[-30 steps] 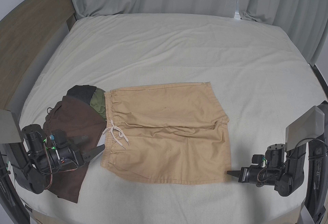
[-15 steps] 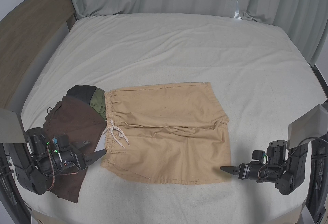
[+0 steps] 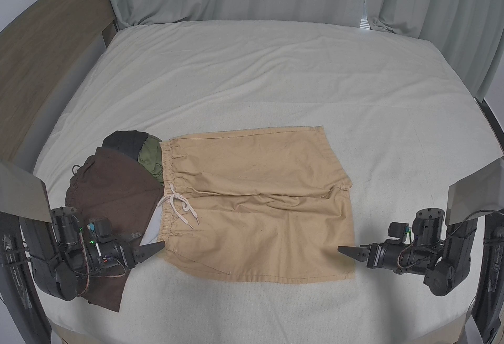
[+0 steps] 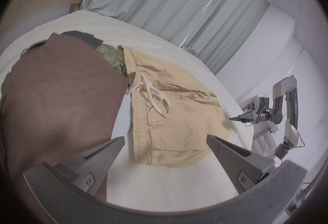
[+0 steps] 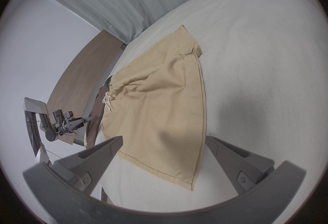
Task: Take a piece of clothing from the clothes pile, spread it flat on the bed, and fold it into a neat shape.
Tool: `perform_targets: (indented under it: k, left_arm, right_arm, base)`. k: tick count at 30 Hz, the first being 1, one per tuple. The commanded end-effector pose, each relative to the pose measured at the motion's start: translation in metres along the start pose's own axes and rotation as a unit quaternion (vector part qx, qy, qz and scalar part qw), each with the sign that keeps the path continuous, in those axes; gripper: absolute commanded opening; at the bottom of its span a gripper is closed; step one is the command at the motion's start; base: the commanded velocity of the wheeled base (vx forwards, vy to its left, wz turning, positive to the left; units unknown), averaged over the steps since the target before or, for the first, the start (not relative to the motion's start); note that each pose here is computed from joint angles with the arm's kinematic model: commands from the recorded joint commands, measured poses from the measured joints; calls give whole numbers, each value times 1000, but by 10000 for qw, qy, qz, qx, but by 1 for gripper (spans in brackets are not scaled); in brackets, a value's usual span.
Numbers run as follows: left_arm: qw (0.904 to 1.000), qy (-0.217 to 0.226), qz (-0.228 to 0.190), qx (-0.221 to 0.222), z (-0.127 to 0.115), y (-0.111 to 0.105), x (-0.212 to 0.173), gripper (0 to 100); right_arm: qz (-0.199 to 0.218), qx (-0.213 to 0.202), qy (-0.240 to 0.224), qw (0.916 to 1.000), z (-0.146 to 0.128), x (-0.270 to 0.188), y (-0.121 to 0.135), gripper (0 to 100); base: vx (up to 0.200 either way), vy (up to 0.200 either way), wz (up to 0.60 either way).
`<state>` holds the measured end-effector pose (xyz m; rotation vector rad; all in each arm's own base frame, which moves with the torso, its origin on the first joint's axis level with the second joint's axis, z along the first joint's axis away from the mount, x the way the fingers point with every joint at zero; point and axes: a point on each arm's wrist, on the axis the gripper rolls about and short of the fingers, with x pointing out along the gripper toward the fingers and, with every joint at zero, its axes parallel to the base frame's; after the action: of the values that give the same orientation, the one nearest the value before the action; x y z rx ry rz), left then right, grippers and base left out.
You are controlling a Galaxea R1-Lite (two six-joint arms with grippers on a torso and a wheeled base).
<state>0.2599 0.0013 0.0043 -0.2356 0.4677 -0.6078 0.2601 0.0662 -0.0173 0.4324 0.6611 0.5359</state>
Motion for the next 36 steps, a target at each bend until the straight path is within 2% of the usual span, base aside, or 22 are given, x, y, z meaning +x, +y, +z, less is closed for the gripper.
perform_targets:
  k: [1,7,12,23,29,36]
  left_arm:
    - [9993,232,42,-277,-14,7,6,100]
    - [9966,298,70,-769,-18,8,8,100]
    - [9944,480,133,-937,-31,14,12,100]
    - [9930,553,184,-1024,-39,23,23,100]
    - [9923,581,357,-1034,-46,30,34,100]
    - [9850,539,258,-1617,-42,24,43,100]
  right_arm:
    - [17,-21,-47,10000,2,0,1,100]
    - [14,-18,-41,10000,2,1,0,100]
    - [3,-5,-16,10000,1,1,0,100]
    - [-2,-4,-37,10000,2,1,-1,100]
    - [-8,-4,-57,10000,2,1,-2,100]
    - [0,-8,-43,10000,2,3,-2,100]
  base:
    - [0,0,0]
    - [0,0,0]
    - [0,0,0]
    - [0,0,0]
    - [0,0,0]
    - [0,0,0]
